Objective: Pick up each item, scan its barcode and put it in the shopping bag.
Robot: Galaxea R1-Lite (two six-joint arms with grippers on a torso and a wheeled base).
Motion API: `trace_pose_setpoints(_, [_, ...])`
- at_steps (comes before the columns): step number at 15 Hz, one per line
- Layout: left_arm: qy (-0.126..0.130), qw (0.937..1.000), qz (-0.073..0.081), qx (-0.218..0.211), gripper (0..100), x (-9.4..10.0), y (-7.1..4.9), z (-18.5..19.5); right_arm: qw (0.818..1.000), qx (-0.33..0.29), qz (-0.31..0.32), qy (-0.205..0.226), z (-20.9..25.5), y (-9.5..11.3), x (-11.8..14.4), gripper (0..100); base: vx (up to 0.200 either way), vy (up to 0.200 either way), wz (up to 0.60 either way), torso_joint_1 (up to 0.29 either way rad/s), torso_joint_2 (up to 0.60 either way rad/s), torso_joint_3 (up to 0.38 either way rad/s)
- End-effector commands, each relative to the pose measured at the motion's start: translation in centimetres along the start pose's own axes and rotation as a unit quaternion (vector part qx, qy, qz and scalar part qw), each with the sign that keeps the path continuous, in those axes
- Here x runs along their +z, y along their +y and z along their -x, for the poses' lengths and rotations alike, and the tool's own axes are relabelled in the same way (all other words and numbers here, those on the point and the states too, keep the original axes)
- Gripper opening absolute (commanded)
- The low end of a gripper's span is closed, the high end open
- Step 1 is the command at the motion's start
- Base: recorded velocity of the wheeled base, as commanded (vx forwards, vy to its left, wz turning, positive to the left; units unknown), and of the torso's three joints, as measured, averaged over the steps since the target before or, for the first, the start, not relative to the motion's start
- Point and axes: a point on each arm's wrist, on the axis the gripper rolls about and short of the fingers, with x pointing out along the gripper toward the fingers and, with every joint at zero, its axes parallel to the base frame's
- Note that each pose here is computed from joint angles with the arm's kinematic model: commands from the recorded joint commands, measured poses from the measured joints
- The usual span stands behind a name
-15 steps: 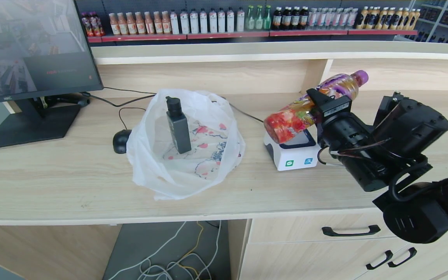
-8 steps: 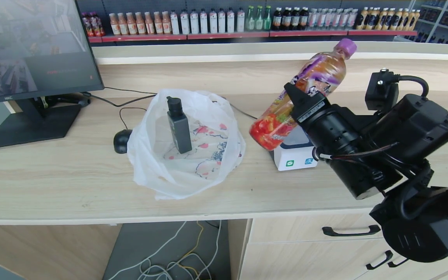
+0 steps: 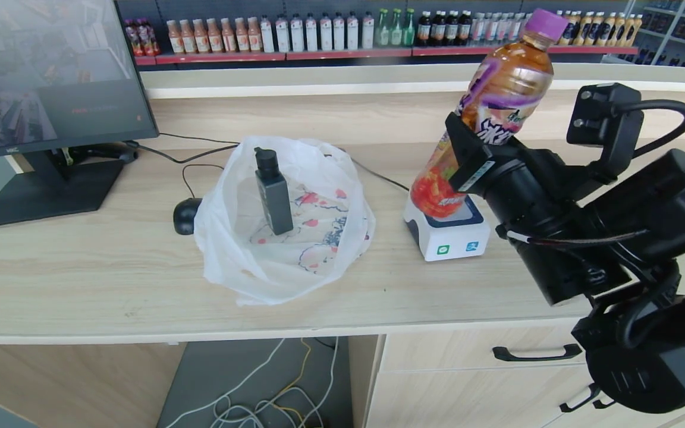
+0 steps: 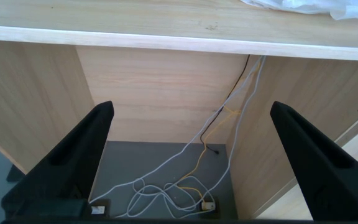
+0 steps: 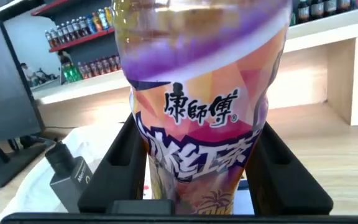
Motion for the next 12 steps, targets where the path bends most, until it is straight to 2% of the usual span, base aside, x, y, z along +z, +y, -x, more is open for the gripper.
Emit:
trace_pose_setpoints(1, [0.0,1.0,-0.001,0.0,100,0.0,0.0,0.0,0.999,0.02,0.024,0.028,0.7,-0.2,-1.7,0,0.0,0.0,0.0,0.0,0.0,0.0])
trace_pose_setpoints(4, [0.0,1.0,-0.001,-0.001,100,0.0,0.0,0.0,0.995,0.062,0.076,0.025,0.3,-1.3,-1.8,0,0.0,0.0,0.0,0.0,0.0,0.0])
trace_pose_setpoints(6, [0.0,1.0,-0.002,0.0,100,0.0,0.0,0.0,0.995,0.061,0.073,0.016,-0.2,-1.2,-1.8,0,0.0,0.0,0.0,0.0,0.0,0.0])
trace_pose_setpoints(10, [0.0,1.0,-0.001,0.0,100,0.0,0.0,0.0,0.996,0.064,0.061,0.03,0.0,-1.1,-2.5,0,0.0,0.0,0.0,0.0,0.0,0.0])
trace_pose_setpoints(12, [0.0,1.0,-0.001,0.0,100,0.0,0.0,0.0,0.996,0.062,0.058,0.021,-0.6,-1.0,-2.5,0,0.0,0.2,0.0,0.01,0.01,0.0])
